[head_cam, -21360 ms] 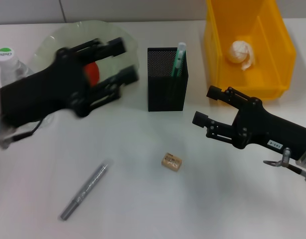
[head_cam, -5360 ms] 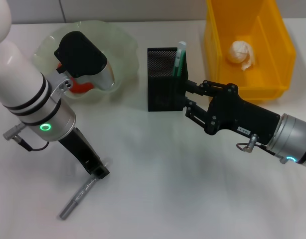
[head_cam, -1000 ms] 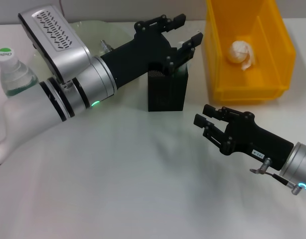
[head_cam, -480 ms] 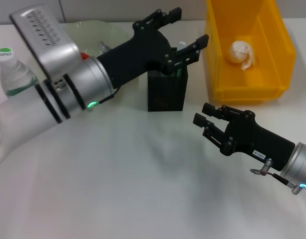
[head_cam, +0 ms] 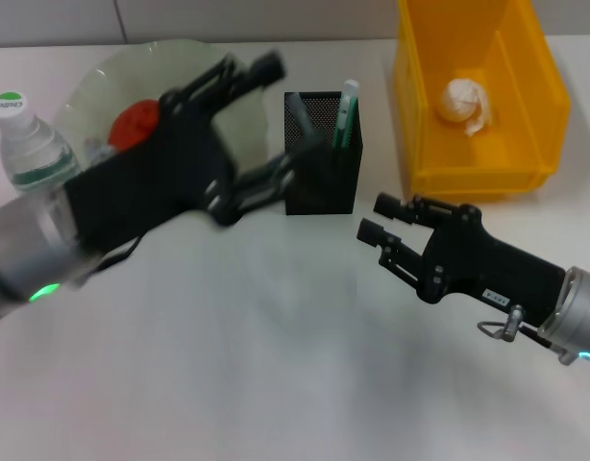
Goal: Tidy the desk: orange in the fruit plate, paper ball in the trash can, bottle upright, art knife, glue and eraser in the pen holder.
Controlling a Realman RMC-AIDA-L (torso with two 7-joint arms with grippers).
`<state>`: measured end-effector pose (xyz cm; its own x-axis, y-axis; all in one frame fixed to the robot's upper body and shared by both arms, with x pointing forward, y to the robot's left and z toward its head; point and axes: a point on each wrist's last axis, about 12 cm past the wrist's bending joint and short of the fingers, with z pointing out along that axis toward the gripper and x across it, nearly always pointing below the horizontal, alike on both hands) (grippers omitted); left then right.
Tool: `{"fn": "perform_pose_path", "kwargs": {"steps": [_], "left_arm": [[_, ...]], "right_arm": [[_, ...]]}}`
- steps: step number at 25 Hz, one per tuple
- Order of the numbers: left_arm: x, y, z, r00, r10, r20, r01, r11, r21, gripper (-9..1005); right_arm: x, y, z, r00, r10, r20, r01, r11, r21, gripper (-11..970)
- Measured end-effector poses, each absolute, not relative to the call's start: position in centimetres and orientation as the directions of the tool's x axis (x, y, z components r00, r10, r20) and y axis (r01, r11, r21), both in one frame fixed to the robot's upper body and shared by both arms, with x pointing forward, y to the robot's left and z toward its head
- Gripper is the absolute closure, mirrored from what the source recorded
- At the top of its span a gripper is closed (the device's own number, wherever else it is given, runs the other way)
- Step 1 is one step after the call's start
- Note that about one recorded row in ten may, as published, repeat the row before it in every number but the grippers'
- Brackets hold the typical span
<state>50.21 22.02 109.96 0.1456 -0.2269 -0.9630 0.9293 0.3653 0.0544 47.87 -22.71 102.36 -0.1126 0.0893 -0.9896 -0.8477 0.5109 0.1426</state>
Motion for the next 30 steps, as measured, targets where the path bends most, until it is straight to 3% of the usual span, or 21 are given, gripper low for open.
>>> {"fn": "perform_pose_path", "kwargs": {"steps": [5,10,16,30], "left_arm": [[47.4,26.3,108.7,0.036,-0.169,-0.985,0.941,0.339,-0.023,191],[44.7,29.8,107.1,-0.034,-0.089,-0.996,0.92,0.387,-0.066,194],[43.1,31.5,105.8,-0.094,-0.071,-0.993,0.896,0.429,-0.115,194],[43.6,30.4,105.1,-0.132,-0.008,-0.991,0.923,0.363,-0.126,194]], "right_arm": [[48.1,-22.7,103.6,-0.045,0.126,-0.991,-0.876,0.471,0.1,574],[48.8,-21.8,104.6,0.021,0.069,-0.997,-0.923,0.385,0.007,406],[48.8,-20.9,105.4,0.063,0.051,-0.997,-0.962,0.27,-0.047,164],[47.5,-20.1,104.3,-0.001,-0.029,-1.0,-0.989,0.148,-0.004,141]]}}
